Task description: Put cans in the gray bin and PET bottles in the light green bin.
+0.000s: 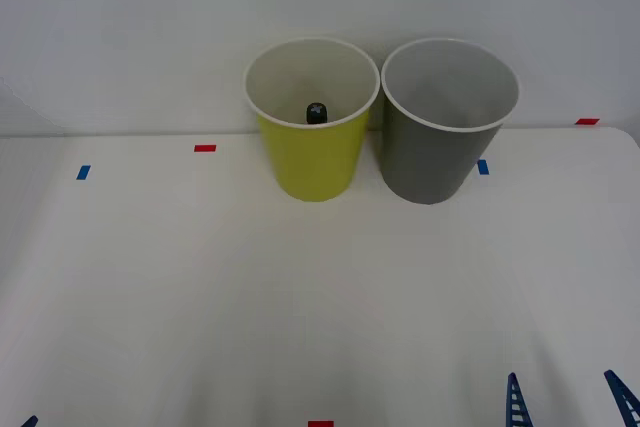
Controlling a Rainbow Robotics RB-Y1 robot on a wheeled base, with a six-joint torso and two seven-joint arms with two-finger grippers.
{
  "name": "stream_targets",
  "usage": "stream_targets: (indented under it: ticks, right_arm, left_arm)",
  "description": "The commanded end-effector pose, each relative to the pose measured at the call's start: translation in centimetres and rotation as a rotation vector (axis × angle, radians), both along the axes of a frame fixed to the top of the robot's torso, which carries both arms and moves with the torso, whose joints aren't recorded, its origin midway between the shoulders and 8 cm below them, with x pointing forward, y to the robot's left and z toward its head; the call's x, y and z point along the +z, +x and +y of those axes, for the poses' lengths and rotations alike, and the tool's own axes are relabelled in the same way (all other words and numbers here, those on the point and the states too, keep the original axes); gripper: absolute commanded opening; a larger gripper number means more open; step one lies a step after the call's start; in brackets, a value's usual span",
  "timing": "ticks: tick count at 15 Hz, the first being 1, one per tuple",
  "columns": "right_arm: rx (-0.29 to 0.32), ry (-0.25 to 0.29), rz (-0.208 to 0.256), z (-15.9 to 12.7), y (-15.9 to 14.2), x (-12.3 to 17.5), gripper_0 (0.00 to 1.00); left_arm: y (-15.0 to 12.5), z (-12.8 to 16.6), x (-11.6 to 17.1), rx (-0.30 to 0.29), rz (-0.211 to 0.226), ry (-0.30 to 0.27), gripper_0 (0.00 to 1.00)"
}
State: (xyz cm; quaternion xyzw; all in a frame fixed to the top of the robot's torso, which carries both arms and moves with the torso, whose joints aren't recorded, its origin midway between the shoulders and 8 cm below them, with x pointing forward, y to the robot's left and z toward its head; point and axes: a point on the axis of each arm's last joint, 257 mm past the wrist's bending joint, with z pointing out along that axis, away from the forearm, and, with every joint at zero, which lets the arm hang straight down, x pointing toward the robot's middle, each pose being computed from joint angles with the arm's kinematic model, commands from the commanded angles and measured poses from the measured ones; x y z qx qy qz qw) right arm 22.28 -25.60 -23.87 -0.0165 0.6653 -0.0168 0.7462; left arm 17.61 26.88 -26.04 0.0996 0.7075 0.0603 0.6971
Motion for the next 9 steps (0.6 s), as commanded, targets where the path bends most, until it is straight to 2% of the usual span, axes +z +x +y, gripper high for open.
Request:
stream_targets:
  ticks: [1, 9]
  right_arm:
    - [0.0, 0.0, 0.0, 0.0, 0.0, 0.0, 0.97]
    - [0.0, 0.0, 0.0, 0.0, 0.0, 0.0, 0.97]
  left_arm:
    - [0.0, 0.0, 0.0, 0.0, 0.0, 0.0, 1.0]
    - [0.0, 0.0, 0.0, 0.0, 0.0, 0.0, 1.0]
